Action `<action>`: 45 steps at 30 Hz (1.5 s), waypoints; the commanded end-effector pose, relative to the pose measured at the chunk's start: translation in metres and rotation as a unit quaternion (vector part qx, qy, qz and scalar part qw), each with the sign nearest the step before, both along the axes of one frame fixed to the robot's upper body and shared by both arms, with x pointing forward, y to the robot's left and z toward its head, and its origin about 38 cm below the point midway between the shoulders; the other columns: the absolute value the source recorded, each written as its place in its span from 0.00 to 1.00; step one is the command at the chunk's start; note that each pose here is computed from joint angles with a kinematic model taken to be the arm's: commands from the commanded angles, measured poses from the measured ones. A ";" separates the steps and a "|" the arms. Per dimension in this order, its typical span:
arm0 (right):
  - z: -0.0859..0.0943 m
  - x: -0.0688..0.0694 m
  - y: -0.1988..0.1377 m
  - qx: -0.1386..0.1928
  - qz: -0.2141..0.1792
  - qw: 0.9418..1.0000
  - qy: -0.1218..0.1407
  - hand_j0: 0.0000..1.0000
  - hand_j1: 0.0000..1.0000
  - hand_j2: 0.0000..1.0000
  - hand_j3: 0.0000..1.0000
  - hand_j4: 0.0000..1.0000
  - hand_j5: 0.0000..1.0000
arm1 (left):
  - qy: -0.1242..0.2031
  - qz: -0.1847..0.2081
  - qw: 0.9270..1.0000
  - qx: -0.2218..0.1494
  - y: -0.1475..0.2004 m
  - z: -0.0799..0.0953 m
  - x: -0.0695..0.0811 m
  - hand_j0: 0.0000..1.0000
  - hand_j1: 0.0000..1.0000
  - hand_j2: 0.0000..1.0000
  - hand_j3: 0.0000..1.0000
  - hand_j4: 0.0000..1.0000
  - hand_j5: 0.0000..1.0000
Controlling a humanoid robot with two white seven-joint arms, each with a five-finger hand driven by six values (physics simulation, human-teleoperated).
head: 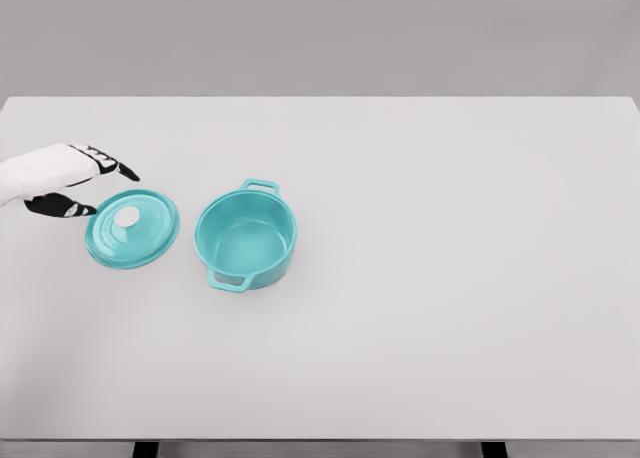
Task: Cover the pot with left arm
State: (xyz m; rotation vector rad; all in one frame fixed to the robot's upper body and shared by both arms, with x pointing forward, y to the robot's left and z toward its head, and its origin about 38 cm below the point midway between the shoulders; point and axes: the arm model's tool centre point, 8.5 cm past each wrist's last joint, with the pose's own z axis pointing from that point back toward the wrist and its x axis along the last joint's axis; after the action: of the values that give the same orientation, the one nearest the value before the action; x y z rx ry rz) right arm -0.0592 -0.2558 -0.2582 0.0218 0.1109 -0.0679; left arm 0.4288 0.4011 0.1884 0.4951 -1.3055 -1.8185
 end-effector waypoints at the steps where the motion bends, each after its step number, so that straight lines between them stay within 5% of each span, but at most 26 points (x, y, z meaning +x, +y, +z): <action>1: 0.000 0.000 0.000 0.000 0.000 1.000 0.000 1.00 1.00 1.00 1.00 1.00 1.00 | 0.001 0.002 1.000 -0.006 0.000 0.000 0.000 0.75 0.75 0.75 0.75 0.75 0.75; 45: 0.000 0.000 0.000 0.000 0.000 1.000 0.000 1.00 1.00 1.00 1.00 1.00 1.00 | 0.042 -0.002 0.999 -0.028 -0.017 -0.045 -0.010 0.74 0.74 0.74 0.74 0.74 0.74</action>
State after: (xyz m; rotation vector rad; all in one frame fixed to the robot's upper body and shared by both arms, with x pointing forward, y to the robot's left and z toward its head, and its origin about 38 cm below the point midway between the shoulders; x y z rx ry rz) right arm -0.0592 -0.2558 -0.2582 0.0218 0.1109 -0.0678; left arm 0.4190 0.3837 0.1442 0.3863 -1.2968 -1.7870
